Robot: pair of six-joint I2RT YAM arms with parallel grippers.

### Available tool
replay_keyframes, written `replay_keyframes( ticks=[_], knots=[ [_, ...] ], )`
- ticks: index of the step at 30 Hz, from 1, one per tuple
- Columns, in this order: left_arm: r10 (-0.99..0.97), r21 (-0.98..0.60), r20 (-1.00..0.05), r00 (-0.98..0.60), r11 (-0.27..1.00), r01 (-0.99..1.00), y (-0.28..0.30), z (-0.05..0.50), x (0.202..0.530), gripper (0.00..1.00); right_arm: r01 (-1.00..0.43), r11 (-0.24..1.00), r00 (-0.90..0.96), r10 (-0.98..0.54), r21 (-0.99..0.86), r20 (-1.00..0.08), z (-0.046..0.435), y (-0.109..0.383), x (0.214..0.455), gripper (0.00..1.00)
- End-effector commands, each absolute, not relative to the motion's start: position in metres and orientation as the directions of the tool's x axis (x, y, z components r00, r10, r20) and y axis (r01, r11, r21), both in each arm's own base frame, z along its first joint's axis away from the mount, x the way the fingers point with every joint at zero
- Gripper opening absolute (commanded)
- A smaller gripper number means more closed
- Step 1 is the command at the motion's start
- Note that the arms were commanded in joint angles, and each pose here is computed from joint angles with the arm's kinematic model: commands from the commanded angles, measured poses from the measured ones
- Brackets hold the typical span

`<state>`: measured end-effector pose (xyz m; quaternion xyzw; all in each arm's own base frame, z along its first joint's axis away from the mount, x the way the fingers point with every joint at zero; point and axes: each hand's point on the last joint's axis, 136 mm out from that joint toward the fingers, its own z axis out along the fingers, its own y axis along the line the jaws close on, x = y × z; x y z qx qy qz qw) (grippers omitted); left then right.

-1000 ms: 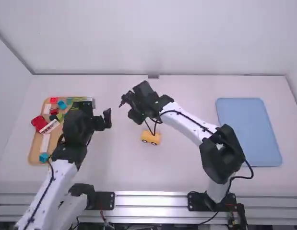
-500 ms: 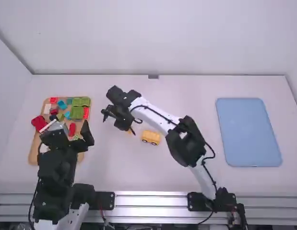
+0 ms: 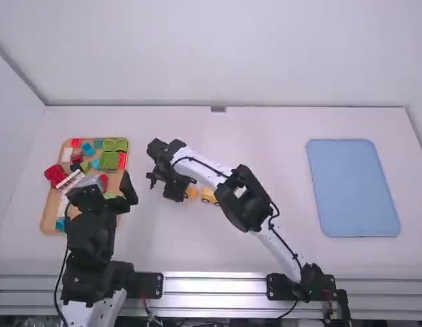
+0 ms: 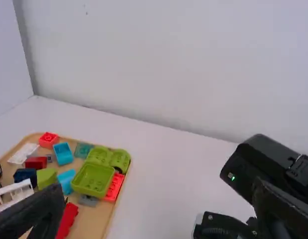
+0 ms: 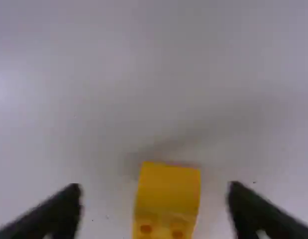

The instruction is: Assemble lego blocks to make yellow taxi

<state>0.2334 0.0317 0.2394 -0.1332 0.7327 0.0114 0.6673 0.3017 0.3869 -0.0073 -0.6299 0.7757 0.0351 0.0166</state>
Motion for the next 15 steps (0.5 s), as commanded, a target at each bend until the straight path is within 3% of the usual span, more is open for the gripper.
replay_keyframes(
  ticks=[1, 6, 10, 15],
  knots=[
    [-0.183, -0.165, -0.981, -0.063, 0.960, -0.226, 0.035, 0.239, 0.233, 0.99, -0.977, 0.213, -0.213, -0.968, 0.010, -0.134, 0.015, 0.398, 0.317, 0.98],
    [-0.183, -0.165, -0.981, -0.066, 0.963, -0.213, 0.032, 0.238, 0.234, 0.99, -0.971, 0.238, -0.232, -0.955, -0.012, -0.186, 0.054, 0.400, 0.335, 0.98],
    [-0.184, -0.165, -0.981, -0.067, 0.961, -0.220, 0.034, 0.238, 0.233, 0.99, -0.986, 0.168, -0.161, -0.950, -0.004, -0.269, 0.093, 0.397, 0.343, 0.98],
    [-0.173, -0.159, -0.982, -0.077, 0.975, -0.152, 0.022, 0.239, 0.237, 0.99, -0.970, 0.235, -0.199, -0.909, -0.056, -0.366, 0.151, 0.380, 0.361, 0.98]
  ],
)
